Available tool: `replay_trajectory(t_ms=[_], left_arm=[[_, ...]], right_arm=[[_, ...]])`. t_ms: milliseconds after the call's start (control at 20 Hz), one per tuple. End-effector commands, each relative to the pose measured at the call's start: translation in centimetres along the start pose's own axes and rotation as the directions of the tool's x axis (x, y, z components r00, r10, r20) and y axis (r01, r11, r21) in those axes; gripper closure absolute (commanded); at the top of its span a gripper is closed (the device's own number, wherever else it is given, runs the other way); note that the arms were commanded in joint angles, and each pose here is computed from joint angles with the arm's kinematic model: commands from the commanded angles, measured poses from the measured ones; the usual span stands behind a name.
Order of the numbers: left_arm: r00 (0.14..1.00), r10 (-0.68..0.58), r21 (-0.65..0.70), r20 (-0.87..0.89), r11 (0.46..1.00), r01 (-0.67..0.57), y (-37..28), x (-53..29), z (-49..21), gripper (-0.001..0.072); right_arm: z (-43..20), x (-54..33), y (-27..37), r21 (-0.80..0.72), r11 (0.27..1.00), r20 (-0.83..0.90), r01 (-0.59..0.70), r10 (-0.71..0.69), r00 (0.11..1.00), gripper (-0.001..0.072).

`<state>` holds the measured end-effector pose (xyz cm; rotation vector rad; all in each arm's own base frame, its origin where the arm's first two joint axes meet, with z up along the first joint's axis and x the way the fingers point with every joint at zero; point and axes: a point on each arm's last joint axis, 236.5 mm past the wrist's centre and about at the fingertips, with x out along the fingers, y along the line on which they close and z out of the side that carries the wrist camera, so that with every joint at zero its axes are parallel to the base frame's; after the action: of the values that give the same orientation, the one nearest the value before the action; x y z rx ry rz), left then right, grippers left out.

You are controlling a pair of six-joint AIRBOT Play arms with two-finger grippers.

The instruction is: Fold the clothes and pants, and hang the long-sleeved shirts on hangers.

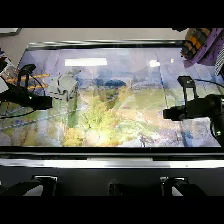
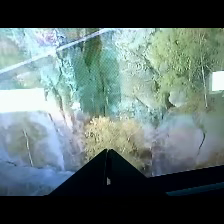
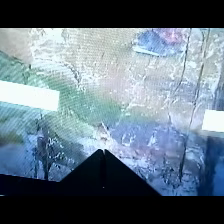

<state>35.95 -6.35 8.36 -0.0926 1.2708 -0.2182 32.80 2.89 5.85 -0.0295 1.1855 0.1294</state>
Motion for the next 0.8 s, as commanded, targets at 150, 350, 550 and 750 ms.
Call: replay_trajectory(t_ms=[150, 350, 550, 750], left_arm=[[0.996, 0.010, -0.044, 0.083, 0.999, -0.006, 0.3, 0.1, 2.1, 0.0338], [0.957, 0.092, -0.268, 0.275, 0.963, -0.016, 2.8, 0.4, 8.5, 0.0085], [0.965, 0.190, -0.299, 0.183, 0.945, -0.130, 6.8, 8.0, 11.8, 0.0085], [0.951, 0.269, -0.362, 0.151, 0.910, -0.200, 10.4, 15.0, 14.1, 0.0085]], right_arm=[[0.2, -0.1, 0.0, -0.001, 1.000, 0.006, 0.000, 0.000, 1.000, 0.0674], [0.2, -0.1, 0.1, 0.000, 1.000, 0.006, -0.001, 0.001, 1.000, 0.0674], [0.0, -0.1, 0.1, 0.000, 1.000, -0.002, -0.002, 0.002, 1.000, 0.0674], [-0.1, -0.1, 0.1, 0.001, 1.000, -0.006, -0.004, 0.004, 1.000, 0.0674]])
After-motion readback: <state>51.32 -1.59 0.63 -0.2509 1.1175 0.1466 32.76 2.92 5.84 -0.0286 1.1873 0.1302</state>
